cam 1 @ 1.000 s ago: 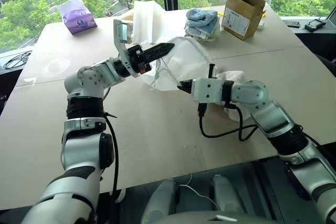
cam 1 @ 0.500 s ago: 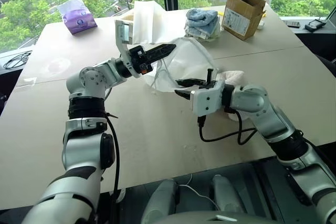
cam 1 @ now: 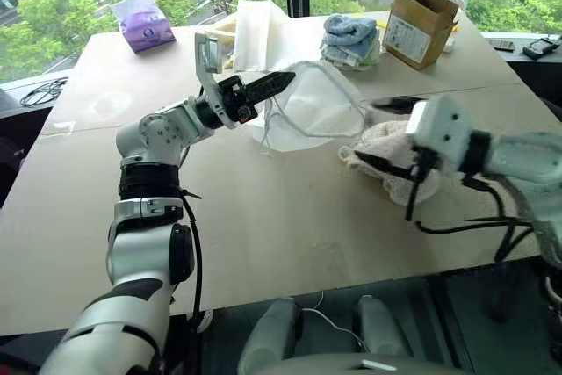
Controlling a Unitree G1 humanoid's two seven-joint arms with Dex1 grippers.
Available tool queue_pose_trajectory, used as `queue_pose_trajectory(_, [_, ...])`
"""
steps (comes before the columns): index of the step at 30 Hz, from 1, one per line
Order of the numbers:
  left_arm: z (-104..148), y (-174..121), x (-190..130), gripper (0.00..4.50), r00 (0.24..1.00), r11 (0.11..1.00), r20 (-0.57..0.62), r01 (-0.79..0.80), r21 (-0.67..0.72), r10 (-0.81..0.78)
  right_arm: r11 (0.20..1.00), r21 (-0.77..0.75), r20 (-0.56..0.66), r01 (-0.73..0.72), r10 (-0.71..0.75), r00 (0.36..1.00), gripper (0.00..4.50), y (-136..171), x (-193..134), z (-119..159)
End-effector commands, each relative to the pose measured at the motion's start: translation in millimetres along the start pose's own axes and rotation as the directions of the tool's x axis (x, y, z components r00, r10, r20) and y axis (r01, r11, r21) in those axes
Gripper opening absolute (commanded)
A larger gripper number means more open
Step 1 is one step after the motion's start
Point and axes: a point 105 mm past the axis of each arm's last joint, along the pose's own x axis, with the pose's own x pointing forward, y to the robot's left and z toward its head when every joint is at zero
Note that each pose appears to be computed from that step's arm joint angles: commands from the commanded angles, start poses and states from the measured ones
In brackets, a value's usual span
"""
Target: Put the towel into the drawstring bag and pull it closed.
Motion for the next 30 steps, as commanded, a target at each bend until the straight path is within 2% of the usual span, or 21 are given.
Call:
queue_pose_trajectory(1, [25.3,-15.5,3.3,0.00,0.999,0.994,0.036,0.025,0.102,-0.028,0.975,0.196,0.036,0.104,-0.113,0.993,4.41,-6.3,-2.0,-10.4])
queue_pose_trajectory(4, [31.1,-17.8,3.3,0.00,0.998,0.993,0.052,0.018,0.117,-0.024,0.916,0.366,0.014,0.162,-0.179,0.984,4.41,-14.0,2.1,-24.6])
queue_pose_trajectory(5, [30.9,-17.9,3.1,0.00,0.998,0.992,0.052,0.014,0.124,-0.021,0.880,0.416,-0.029,0.228,-0.238,0.971,4.41,-26.3,2.1,-31.0])
queue_pose_trajectory(8, [29.6,-18.7,2.2,0.00,0.998,0.992,0.061,0.008,0.126,-0.016,0.713,0.606,-0.151,0.353,-0.332,0.931,4.41,-41.3,9.2,-45.6])
queue_pose_trajectory(12, [24.0,-19.3,1.3,0.00,0.998,0.993,0.066,0.006,0.119,-0.014,0.539,0.702,-0.229,0.465,-0.448,0.864,4.41,-45.9,18.0,-50.6])
queue_pose_trajectory(15, [21.9,-19.3,0.7,0.00,0.997,0.994,0.070,0.003,0.110,-0.011,0.423,0.769,-0.260,0.480,-0.479,0.838,4.41,-41.4,29.5,-52.4])
queue_pose_trajectory(18, [20.1,-18.9,0.4,0.00,0.998,0.994,0.064,0.000,0.108,-0.007,0.413,0.774,-0.289,0.479,-0.442,0.849,4.41,-25.9,45.2,-57.4])
queue_pose_trajectory(21, [21.4,-18.9,-0.3,0.00,0.998,0.994,0.065,-0.001,0.108,-0.006,0.442,0.762,-0.334,0.472,-0.356,0.873,4.41,1.4,57.3,-70.7])
queue_pose_trajectory(26, [18.8,-18.0,-1.4,0.00,0.998,0.995,0.059,-0.002,0.104,-0.004,0.544,0.746,-0.331,0.384,-0.198,0.923,4.41,48.2,74.8,-78.1])
queue_pose_trajectory(30, [17.5,-18.0,0.3,0.00,0.998,0.995,0.057,0.003,0.100,-0.008,0.585,0.701,-0.368,0.408,-0.193,0.910,4.41,51.1,78.4,-95.6])
